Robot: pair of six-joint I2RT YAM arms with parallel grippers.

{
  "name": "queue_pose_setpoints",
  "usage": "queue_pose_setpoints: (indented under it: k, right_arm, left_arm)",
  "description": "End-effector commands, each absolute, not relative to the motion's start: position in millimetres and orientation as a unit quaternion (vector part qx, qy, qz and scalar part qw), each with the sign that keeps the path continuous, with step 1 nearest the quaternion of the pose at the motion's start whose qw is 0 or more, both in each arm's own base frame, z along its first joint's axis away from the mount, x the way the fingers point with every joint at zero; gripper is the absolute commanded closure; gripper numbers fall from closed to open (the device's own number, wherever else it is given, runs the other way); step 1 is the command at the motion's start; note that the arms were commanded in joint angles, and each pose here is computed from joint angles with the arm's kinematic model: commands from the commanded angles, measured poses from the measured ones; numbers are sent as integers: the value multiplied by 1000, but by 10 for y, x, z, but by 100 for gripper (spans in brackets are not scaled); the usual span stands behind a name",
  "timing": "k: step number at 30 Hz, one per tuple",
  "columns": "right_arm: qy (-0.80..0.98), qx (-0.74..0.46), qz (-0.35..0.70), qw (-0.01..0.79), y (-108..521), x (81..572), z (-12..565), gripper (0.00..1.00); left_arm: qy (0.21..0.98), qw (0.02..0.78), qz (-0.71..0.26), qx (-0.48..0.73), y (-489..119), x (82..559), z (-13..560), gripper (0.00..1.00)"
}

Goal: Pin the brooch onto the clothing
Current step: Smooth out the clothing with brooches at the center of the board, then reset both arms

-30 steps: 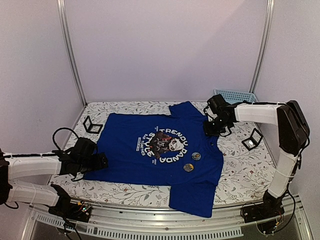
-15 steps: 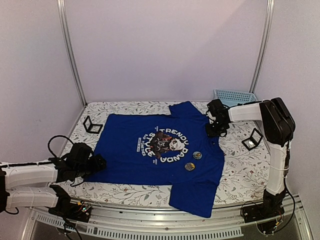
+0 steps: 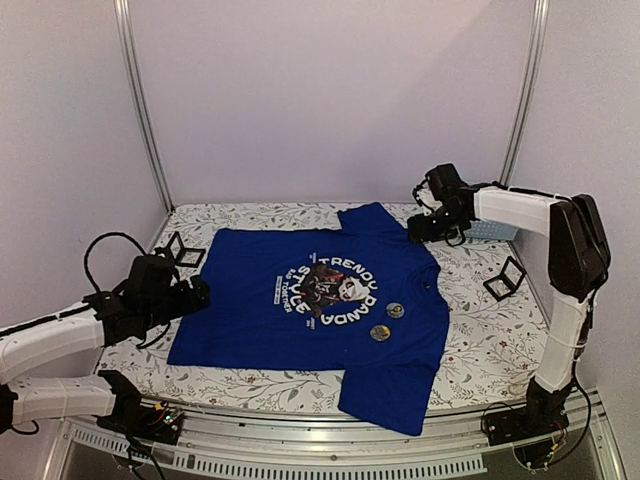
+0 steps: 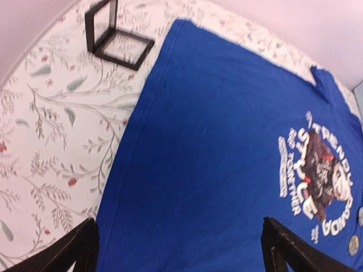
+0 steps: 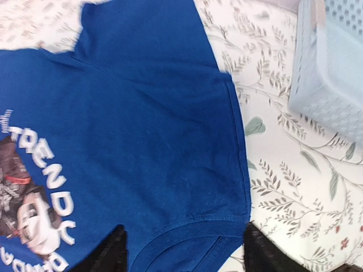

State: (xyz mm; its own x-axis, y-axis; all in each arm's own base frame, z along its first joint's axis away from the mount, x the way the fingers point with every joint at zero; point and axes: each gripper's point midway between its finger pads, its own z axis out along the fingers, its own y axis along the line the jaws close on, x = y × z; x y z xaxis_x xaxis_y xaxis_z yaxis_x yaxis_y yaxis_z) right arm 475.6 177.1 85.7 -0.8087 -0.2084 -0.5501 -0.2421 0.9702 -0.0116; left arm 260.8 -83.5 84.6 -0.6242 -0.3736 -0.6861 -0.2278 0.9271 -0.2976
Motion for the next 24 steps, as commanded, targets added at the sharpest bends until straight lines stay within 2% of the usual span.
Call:
queue_pose_setpoints:
  k: [1, 2, 3, 7, 11, 15, 19, 24]
  right_arm:
    - [897, -123, 119, 408, 1784, 4768, 2163, 16]
    - [886, -115, 135, 429, 1667, 4724, 2362, 7]
    - [881, -98, 148, 439, 1519, 4700, 2416, 2]
    - [857, 1, 137, 497, 575, 4420, 2651, 1]
    - [840, 99, 100, 525, -220, 3937, 2506, 1]
    - [831, 157, 58, 531, -433, 3509, 2104, 1]
    - [787, 199, 71, 580, -453, 3185, 1987, 1]
    - [767, 204, 65, 605, -463, 2970, 1847, 1]
  left_arm:
    - [840, 530, -63, -97, -774, 3126, 1741, 0]
    - [831, 545, -70, -88, -765, 3222, 1868, 0]
    - [826, 553, -70, -89, -711, 3308, 1961, 0]
    - [812, 569, -38, -125, -402, 3599, 2166, 0]
    - [822, 546, -32, -157, -199, 3696, 1954, 0]
    - [828, 520, -30, -208, -53, 3654, 1596, 0]
    - [823, 516, -19, -238, 43, 3540, 1353, 0]
    - [818, 520, -12, -246, 95, 3424, 1264, 0]
